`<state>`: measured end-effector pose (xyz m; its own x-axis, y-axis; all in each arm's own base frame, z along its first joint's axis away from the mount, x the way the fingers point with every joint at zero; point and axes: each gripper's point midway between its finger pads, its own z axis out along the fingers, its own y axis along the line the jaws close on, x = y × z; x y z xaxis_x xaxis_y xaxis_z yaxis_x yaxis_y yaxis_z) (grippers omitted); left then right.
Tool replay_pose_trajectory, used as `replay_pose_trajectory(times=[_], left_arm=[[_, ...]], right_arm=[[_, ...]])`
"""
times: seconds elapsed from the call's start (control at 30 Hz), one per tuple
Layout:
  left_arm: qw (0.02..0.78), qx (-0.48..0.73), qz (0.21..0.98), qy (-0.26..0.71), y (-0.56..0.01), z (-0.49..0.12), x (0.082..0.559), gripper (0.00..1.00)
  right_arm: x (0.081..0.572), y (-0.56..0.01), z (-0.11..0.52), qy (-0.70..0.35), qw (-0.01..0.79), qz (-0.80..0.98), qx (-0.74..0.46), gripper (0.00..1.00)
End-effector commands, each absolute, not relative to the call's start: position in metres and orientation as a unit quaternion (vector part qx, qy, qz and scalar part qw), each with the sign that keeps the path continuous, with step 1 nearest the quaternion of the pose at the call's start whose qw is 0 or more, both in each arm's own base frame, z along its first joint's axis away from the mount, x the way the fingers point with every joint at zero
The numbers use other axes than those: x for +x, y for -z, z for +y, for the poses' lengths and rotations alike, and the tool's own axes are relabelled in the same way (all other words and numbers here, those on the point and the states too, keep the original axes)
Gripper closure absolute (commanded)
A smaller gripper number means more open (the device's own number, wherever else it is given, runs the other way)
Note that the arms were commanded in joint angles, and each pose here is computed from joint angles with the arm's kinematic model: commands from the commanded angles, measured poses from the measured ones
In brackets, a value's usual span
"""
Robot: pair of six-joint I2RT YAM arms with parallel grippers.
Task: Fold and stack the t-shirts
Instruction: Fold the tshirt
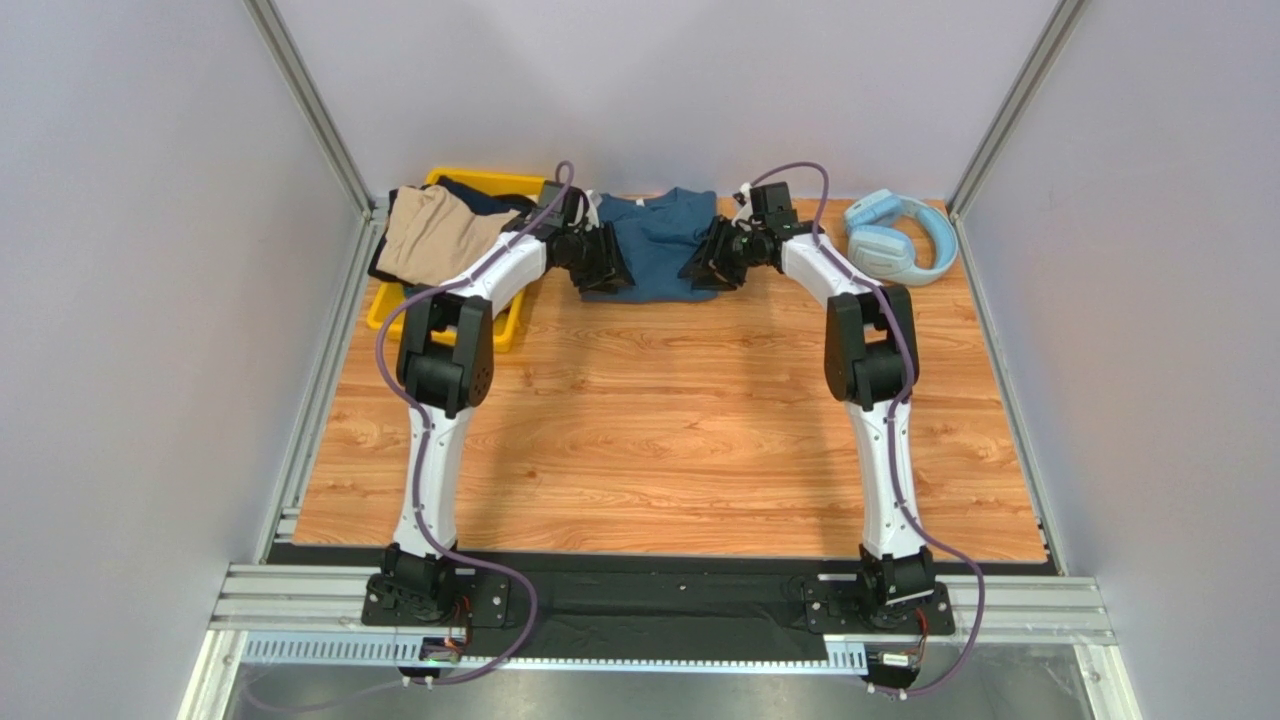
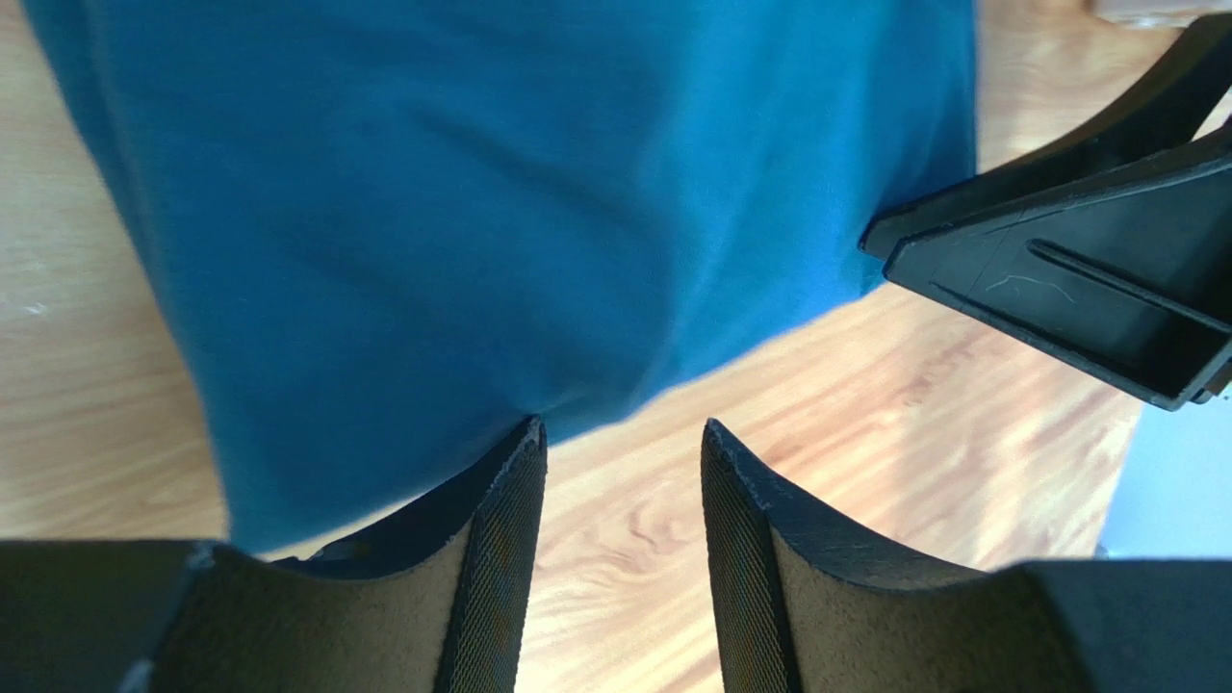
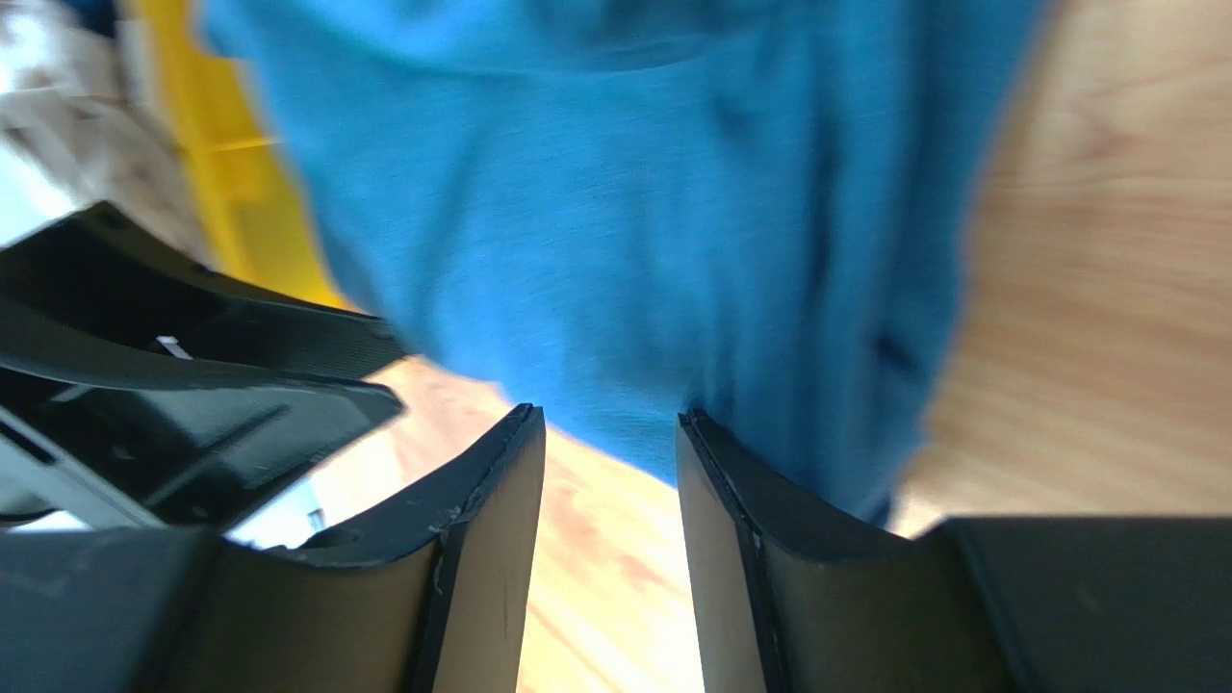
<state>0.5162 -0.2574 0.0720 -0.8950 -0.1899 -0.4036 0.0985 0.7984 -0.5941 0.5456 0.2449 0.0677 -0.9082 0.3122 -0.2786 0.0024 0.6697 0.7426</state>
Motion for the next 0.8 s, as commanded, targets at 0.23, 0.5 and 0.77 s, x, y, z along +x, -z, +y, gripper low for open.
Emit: replay_pose_trajectory(times=[0.23,0.5,0.77], left_arm=[[0.241,-0.036,0.927,0.285,-0.054,-0.245,0.53,0.51],[0.179,-0.052,0.949,0.254,-0.014,-0.24,0.511,0.57],[0.142,-0.06,0.961,0.228,-0.001,-0.234,0.476,0.59]], right_arm=[[0.545,-0.03,0.231,-0.342,0.187,0.917,0.082,0.57],[0.54,-0.022,0.228,-0.333,0.171,0.923,0.09,0.59],[0.53,-0.008,0.22,-0.296,0.137,0.94,0.104,0.63]])
